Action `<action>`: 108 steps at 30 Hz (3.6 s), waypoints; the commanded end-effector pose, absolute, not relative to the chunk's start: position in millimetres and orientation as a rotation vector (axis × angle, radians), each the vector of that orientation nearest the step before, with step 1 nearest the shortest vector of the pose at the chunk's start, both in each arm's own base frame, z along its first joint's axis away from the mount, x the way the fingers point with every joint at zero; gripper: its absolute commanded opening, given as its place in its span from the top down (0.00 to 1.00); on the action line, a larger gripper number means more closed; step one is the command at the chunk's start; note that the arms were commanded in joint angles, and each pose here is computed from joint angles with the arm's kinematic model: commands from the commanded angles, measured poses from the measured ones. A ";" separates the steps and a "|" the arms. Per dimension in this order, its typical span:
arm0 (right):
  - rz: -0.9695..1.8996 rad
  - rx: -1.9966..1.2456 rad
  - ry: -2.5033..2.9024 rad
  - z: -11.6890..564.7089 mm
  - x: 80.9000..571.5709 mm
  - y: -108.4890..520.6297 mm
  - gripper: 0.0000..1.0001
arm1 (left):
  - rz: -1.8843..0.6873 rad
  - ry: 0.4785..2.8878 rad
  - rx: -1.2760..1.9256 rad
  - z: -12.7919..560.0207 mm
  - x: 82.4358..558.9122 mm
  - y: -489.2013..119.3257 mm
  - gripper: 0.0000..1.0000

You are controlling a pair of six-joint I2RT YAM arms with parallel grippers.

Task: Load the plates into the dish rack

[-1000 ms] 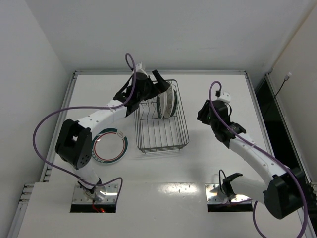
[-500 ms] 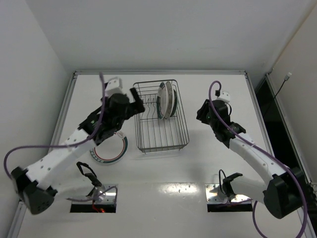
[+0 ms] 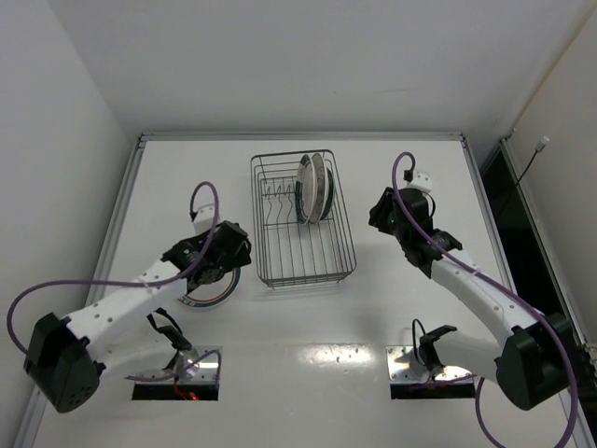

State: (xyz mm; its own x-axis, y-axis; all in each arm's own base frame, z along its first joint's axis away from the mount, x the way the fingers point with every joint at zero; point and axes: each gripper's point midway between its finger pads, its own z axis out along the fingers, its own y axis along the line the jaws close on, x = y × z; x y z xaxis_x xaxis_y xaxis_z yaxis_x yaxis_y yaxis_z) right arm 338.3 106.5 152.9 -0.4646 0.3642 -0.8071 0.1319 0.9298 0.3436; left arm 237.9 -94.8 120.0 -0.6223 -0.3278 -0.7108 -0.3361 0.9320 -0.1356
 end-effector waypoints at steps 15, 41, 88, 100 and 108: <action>0.310 0.358 2.011 164.7 344.1 108.6 0.65 | 0.078 2.567 -0.460 33.2 260.2 -93.7 0.05; 0.310 0.384 2.000 167.6 346.8 98.6 0.65 | 0.433 2.690 -0.520 -22.9 249.5 -42.4 0.75; 0.324 0.461 2.017 146.5 344.8 66.5 0.66 | -1.148 1.444 -0.274 419.2 407.5 -231.6 1.00; 0.328 0.473 2.026 142.4 343.7 62.2 0.66 | -1.142 1.538 -0.368 358.7 418.8 -233.2 1.00; 0.325 0.480 2.014 144.2 345.7 59.3 0.66 | -1.089 1.631 -0.429 318.9 423.8 -230.1 1.00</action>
